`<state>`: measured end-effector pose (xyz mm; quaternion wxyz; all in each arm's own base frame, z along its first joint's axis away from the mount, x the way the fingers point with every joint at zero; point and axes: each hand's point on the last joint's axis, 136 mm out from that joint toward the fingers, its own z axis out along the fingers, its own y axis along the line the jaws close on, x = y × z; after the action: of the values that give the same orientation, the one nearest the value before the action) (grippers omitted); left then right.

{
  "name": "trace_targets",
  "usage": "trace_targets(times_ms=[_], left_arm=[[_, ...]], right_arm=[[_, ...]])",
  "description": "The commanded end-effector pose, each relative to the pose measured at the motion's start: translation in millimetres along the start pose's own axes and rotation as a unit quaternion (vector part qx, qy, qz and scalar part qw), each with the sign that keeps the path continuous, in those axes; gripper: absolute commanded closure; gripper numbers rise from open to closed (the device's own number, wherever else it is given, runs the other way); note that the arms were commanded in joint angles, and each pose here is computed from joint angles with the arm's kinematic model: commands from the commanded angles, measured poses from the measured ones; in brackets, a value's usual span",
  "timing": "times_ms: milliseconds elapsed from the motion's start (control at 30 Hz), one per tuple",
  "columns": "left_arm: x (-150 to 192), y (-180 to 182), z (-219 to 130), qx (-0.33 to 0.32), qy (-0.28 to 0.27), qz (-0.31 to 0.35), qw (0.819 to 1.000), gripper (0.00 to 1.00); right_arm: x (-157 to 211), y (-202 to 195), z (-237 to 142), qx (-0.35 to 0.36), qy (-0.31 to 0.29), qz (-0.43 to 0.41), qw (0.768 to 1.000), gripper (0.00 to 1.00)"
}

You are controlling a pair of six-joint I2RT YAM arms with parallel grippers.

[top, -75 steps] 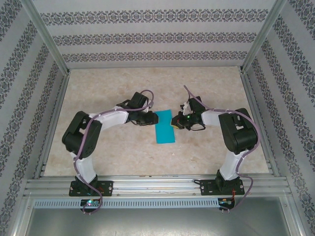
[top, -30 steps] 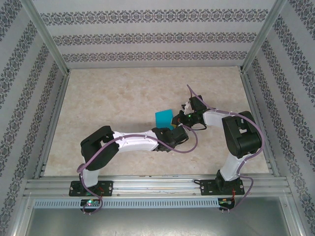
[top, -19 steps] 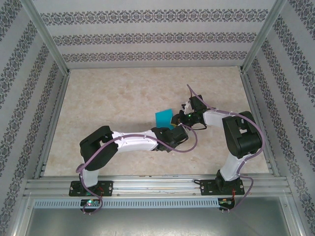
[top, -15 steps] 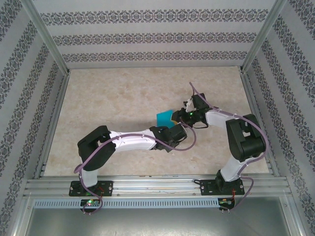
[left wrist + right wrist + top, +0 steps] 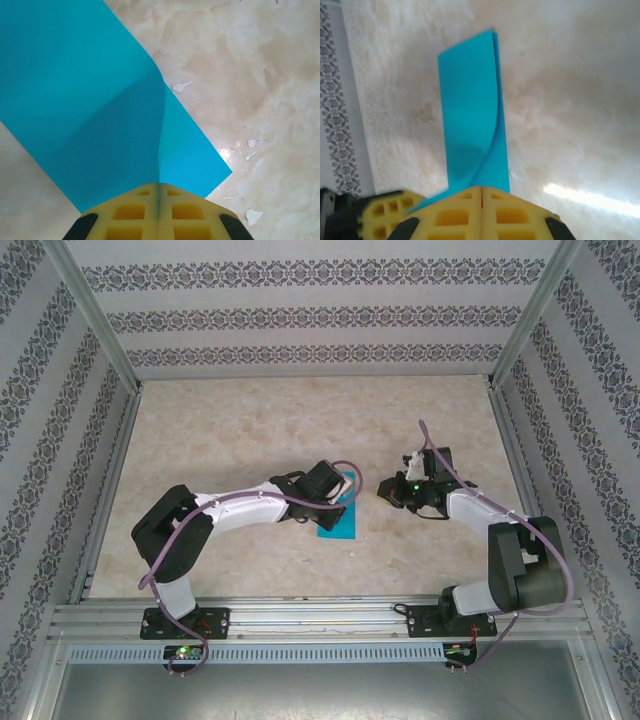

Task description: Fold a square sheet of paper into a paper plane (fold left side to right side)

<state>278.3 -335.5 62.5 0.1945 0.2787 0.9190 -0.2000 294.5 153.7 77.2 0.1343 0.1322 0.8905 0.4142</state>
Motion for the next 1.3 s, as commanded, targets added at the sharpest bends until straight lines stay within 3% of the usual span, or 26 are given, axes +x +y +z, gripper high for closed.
trace_targets(times_ms=[0, 233, 433, 1267], left_arm=[[-11, -14, -9, 0.086, -0.014, -0.061, 0.994, 1.0], [-4, -4, -3, 0.099, 0.001, -0.097, 0.99, 1.0], [0, 0, -1, 0.1, 0.012, -0.107, 0.989, 1.0], [11, 16, 1, 0.114, 0.024, -0.116, 0.986, 1.0]], right_arm=[[24, 6, 6, -0.016, 0.021, -0.028, 0.999, 1.0], [71, 7, 34, -0.013, 0.062, -0.04, 0.997, 1.0], [92, 6, 53, 0.004, 0.093, -0.054, 0.994, 1.0], [108, -39, 57, 0.113, 0.129, -0.059, 0.983, 1.0]])
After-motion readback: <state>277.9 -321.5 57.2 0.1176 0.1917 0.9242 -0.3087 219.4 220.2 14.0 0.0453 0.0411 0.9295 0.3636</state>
